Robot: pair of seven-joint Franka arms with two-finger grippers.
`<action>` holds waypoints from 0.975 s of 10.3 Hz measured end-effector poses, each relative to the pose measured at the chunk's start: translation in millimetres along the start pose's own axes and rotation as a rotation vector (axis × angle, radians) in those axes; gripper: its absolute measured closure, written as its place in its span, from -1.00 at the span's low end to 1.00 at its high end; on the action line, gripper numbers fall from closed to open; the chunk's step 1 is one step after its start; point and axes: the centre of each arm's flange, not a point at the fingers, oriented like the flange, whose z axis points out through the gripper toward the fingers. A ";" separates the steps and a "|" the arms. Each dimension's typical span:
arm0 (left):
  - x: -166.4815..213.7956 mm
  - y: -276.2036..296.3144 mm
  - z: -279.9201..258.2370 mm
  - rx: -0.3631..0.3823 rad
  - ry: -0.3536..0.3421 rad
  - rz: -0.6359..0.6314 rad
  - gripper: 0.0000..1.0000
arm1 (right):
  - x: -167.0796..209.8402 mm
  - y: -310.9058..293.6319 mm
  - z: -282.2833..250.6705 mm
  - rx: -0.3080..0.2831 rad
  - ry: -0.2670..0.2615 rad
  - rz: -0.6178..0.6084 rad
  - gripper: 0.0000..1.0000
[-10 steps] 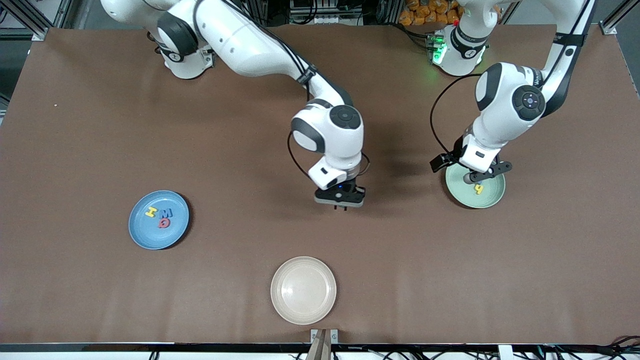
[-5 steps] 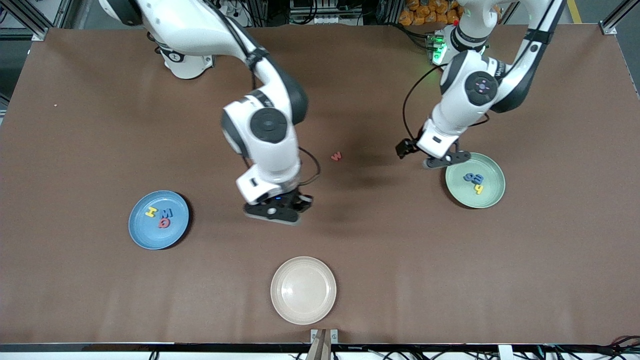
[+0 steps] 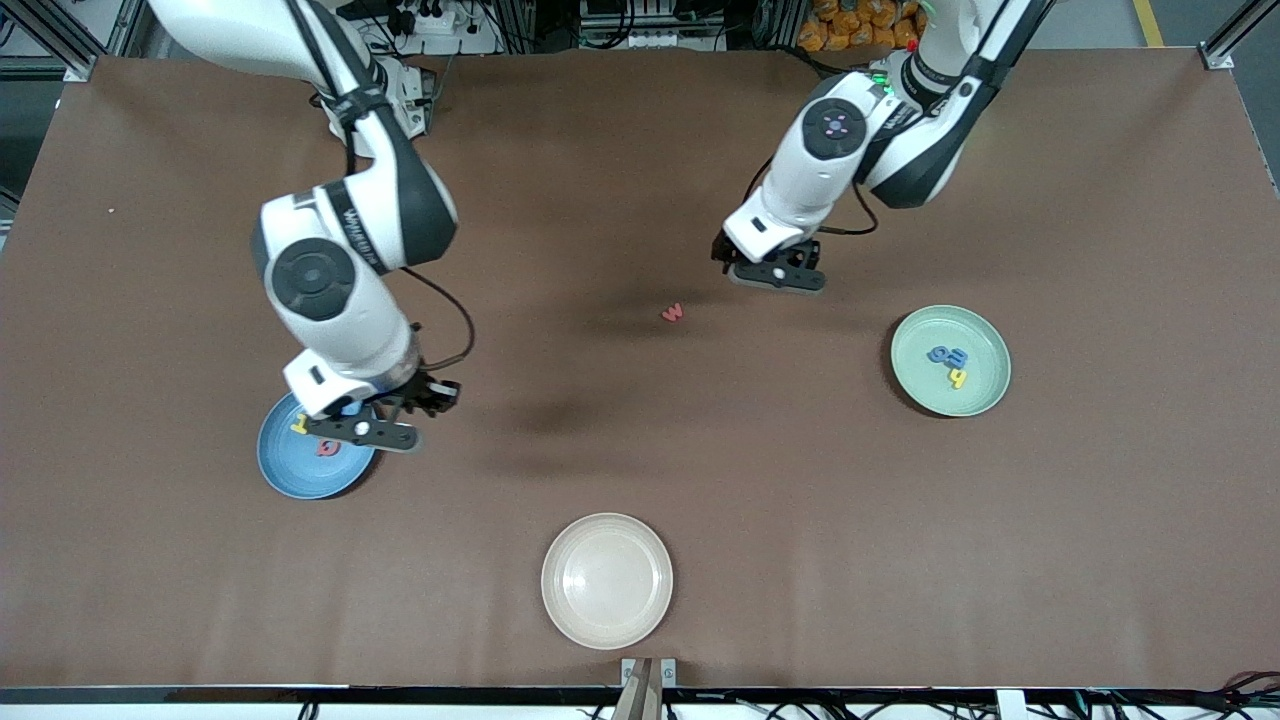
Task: Sort uppercase to blue plate, lowercase to green plate
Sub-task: 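Carry the R to the blue plate while the left gripper reaches the w, then release the R on the blue plate while the left gripper grasps the w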
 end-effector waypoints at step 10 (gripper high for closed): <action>36.8 60.3 70.7 0.029 0.035 0.395 -0.67 | 31.7 161.2 138.0 -0.003 -0.011 0.021 0.45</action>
